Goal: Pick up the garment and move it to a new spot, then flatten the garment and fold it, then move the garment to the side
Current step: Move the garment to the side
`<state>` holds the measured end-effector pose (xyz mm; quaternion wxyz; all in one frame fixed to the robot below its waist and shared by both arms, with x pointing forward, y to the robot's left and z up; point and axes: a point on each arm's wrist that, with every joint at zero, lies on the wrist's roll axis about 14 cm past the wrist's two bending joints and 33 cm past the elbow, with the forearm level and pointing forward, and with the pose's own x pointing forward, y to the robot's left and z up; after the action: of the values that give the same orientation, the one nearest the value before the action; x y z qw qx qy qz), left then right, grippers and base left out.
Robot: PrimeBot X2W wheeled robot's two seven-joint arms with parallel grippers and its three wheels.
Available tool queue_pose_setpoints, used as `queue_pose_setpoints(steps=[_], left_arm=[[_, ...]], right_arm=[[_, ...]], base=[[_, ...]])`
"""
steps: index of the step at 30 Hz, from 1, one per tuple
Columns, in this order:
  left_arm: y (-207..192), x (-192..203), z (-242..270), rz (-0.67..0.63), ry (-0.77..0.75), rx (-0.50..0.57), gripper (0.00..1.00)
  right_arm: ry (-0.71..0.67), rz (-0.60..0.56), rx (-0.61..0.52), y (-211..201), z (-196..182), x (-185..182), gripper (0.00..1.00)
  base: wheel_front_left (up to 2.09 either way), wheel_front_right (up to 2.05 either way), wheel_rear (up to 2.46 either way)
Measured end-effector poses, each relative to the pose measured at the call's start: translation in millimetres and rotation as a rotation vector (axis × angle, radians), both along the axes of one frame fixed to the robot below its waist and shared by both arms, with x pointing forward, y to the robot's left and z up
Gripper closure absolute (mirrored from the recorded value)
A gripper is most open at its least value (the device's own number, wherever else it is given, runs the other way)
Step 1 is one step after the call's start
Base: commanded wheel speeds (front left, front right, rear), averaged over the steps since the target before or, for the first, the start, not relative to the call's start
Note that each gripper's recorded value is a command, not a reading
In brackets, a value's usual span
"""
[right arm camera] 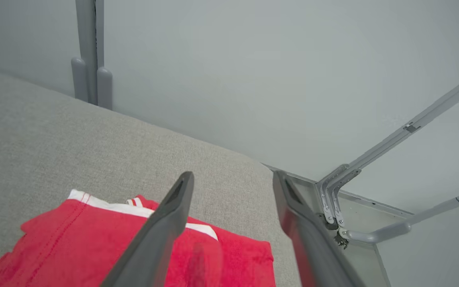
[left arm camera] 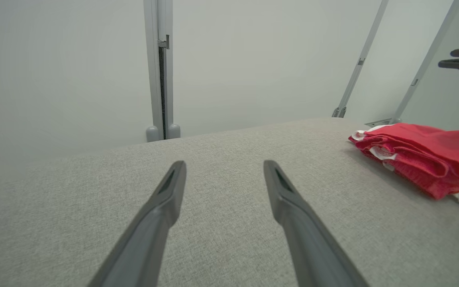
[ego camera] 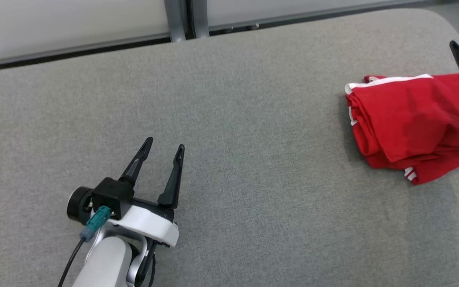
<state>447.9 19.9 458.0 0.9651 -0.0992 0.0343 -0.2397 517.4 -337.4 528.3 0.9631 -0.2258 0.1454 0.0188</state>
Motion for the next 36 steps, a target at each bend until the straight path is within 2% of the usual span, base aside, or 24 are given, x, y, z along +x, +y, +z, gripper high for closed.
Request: queue_pose_setpoints(steps=[5,10,17,24,32,36], left_arm=[[18.9,-4.9,20.5,0.059,-0.051,0.006,0.00],[48.0,-11.0,39.0,0.141,-0.099,0.019,0.00],[93.4,-25.9,59.8,0.274,-0.152,0.039,0.00],[131.7,-47.4,74.1,0.382,-0.183,0.030,0.00],[152.8,-68.6,73.4,0.451,-0.172,-0.002,0.00],[153.1,-76.1,66.1,0.456,-0.148,-0.019,0.00]], right_arm=[[-0.159,0.011,0.127,15.0,36.7,-5.3,0.00],[-0.344,0.072,0.270,40.3,83.2,-14.3,0.00],[-0.444,0.121,0.422,78.4,74.4,-53.8,0.00],[-0.511,0.135,0.509,107.8,66.0,-90.8,0.00],[-0.511,0.155,0.550,134.9,50.7,-117.4,0.00],[-0.467,0.140,0.586,143.4,31.4,-127.8,0.00]], base=[[0.00,0.00,0.00],[0.00,0.00,0.00],[0.00,0.00,0.00],[0.00,0.00,0.00],[0.00,0.00,0.00],[0.00,0.00,0.00]])
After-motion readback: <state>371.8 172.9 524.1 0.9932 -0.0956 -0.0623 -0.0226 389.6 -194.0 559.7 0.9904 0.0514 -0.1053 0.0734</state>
